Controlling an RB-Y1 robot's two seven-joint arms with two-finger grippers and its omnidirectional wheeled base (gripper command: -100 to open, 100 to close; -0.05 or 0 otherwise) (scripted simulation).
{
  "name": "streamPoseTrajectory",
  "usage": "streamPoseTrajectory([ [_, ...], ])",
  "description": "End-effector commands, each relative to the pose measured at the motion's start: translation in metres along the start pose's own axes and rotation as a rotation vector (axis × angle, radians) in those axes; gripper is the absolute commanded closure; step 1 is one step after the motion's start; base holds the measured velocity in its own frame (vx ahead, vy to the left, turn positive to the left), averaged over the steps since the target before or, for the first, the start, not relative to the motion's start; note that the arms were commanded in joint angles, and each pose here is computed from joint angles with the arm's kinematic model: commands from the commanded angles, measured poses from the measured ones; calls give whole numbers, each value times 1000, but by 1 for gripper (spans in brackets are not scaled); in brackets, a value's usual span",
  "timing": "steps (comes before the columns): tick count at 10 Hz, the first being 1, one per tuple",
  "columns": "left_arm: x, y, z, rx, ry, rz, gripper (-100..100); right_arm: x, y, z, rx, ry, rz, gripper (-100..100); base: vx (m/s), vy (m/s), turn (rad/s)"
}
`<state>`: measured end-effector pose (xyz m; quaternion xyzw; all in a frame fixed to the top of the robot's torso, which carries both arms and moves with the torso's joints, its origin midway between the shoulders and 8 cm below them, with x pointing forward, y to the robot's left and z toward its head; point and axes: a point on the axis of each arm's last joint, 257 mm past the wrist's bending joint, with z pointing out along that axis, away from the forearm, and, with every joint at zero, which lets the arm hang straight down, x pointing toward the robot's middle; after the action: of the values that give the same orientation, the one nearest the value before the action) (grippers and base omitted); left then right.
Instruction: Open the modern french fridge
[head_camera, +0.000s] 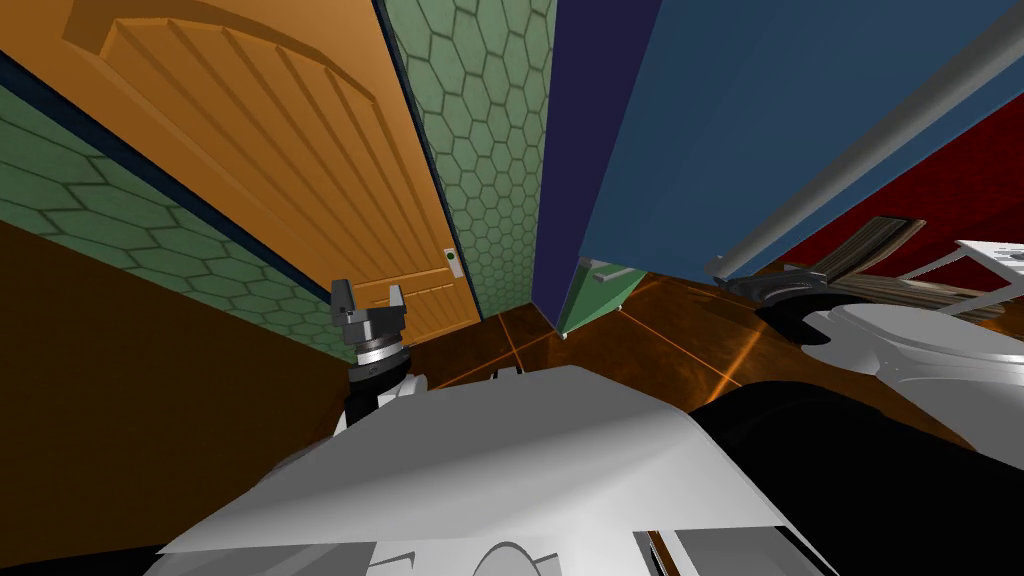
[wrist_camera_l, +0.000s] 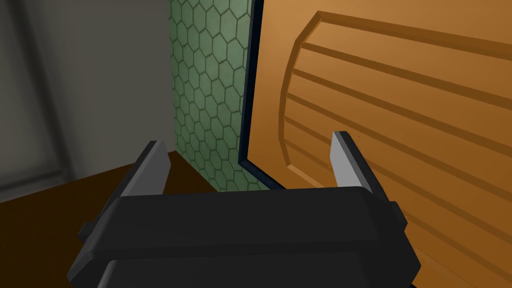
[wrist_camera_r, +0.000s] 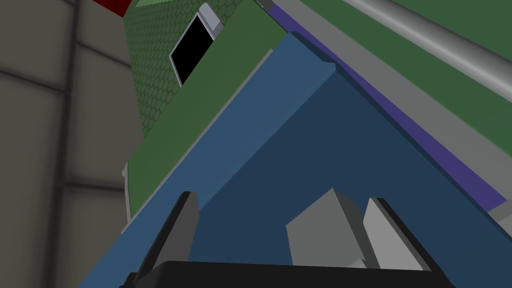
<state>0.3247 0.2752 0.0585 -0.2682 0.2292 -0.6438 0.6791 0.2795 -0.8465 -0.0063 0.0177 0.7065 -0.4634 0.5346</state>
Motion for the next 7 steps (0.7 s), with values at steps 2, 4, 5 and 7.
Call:
streamPoseTrajectory([
  [2, 0, 0, 0, 0, 0, 0, 0, -22, -13, 8, -9, -20, 9, -100, 39, 1, -43],
  [4, 0, 0, 0, 0, 0, 0, 0, -8, -11, 5, -8, 1, 6, 0, 8, -8, -18],
  [5, 0, 0, 0, 0, 0, 0, 0, -5, -11, 5, -9, 7, 5, 0, 0, 0, 0],
  [7, 0, 0, 0, 0, 0, 0, 0, 0, -9, 3, -13, 15, 3, 0, 0, 0, 0],
])
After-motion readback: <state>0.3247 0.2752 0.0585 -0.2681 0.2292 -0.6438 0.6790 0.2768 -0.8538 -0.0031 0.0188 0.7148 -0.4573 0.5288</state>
